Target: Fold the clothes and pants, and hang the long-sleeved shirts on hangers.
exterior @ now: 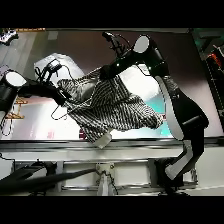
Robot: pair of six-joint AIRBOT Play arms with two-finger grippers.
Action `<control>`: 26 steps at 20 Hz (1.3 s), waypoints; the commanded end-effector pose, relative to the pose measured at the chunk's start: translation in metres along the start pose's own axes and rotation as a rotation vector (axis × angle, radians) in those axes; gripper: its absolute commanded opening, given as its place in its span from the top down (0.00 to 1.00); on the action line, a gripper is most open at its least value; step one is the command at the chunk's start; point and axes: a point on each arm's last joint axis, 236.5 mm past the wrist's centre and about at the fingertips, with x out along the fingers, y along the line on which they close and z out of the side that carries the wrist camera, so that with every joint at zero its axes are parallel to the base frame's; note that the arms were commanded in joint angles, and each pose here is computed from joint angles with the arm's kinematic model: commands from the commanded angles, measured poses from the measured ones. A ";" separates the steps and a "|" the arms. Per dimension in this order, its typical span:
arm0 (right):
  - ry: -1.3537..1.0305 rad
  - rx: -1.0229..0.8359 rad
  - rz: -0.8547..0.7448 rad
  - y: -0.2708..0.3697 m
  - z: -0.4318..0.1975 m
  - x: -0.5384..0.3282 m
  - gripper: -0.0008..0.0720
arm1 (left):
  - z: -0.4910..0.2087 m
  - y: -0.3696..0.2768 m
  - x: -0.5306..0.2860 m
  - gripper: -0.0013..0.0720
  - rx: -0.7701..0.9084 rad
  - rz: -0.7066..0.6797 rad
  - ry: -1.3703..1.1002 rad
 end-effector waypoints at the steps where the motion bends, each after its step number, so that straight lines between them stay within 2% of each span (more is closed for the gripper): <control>1: -0.042 -0.026 0.021 0.020 0.011 -0.006 0.95 | 0.006 -0.013 0.023 0.95 0.040 -0.070 -0.011; 6: 0.033 -0.011 0.047 0.032 -0.006 -0.004 0.95 | 0.036 -0.028 0.047 0.95 0.031 -0.160 -0.136; 11: 0.106 -0.012 0.069 0.048 -0.023 0.000 0.95 | 0.081 -0.026 0.030 0.95 0.030 -0.208 -0.373; 17: 0.095 -0.036 0.042 0.057 -0.022 -0.012 0.94 | 0.100 -0.035 0.017 0.95 0.059 -0.272 -0.493; 21: 0.119 -0.030 -0.031 0.047 -0.029 -0.022 0.94 | 0.111 -0.030 -0.012 0.95 -0.058 -0.482 -0.700; 26: 0.125 -0.028 -0.024 0.059 -0.033 -0.034 0.94 | 0.099 -0.031 -0.021 0.95 -0.181 -0.772 -0.838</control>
